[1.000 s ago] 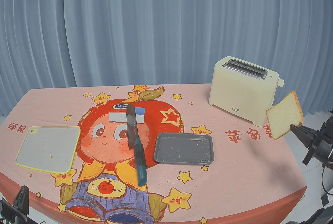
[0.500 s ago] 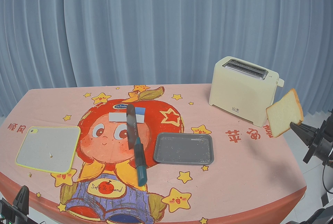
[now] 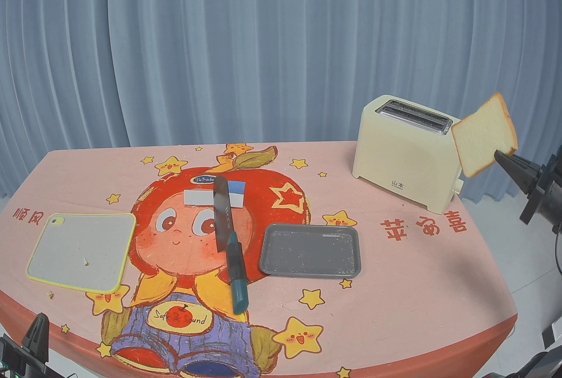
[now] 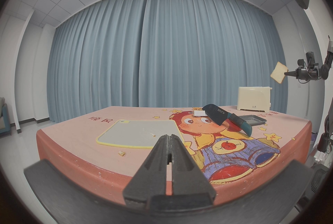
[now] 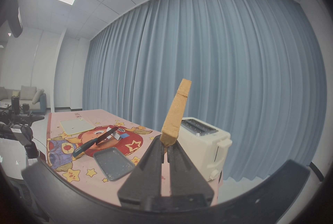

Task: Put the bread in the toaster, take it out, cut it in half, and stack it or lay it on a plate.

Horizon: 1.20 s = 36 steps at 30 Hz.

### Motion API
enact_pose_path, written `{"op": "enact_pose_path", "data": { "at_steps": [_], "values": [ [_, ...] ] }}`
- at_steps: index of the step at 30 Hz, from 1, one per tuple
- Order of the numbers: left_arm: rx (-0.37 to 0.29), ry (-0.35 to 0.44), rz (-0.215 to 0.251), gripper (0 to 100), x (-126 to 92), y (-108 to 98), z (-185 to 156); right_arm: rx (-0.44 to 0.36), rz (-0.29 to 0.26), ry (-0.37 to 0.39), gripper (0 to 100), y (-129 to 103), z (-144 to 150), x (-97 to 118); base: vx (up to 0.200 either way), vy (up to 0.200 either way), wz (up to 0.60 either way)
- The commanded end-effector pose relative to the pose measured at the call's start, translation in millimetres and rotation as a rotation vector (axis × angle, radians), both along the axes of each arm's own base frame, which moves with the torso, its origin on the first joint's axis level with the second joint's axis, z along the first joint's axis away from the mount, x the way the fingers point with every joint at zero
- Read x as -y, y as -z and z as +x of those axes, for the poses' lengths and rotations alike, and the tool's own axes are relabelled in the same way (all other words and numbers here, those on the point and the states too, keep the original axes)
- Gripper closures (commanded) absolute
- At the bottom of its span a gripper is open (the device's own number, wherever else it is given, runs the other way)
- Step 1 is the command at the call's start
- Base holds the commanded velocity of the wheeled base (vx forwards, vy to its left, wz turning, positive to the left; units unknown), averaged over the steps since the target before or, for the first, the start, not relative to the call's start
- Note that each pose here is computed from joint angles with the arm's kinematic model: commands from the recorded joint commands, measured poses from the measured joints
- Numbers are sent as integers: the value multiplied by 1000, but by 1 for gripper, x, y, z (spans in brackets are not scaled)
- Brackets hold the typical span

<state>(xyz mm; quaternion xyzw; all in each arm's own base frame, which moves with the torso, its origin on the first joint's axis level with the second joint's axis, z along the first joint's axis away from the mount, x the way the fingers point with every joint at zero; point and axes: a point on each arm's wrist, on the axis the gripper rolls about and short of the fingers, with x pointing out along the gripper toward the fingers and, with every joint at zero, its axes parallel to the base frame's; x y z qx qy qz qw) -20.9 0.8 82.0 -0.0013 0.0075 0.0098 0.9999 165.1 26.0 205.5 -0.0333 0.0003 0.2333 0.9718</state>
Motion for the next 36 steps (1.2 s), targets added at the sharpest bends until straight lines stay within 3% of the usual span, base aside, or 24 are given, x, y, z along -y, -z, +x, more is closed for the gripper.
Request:
{"op": "enact_pose_path", "data": {
  "at_steps": [1,6,17,23,28,36],
  "values": [
    [-17,-2,0,100,0,5,1,2,-7,12,100,-5,15,4,0,0,0],
    [-17,0,0,100,0,5,1,35,-50,-18,100,-10,25,4,0,0,0],
    [-17,0,0,100,0,5,1,57,-80,-49,100,-17,42,2,0,0,0],
    [-17,-2,0,100,0,5,1,99,-141,-92,100,-22,58,7,0,0,0],
    [-17,0,0,100,0,5,1,116,-146,-122,100,-26,64,9,0,0,0],
    [-17,0,0,100,0,5,1,48,-168,-178,100,-37,70,7,0,0,0]
  ]
}}
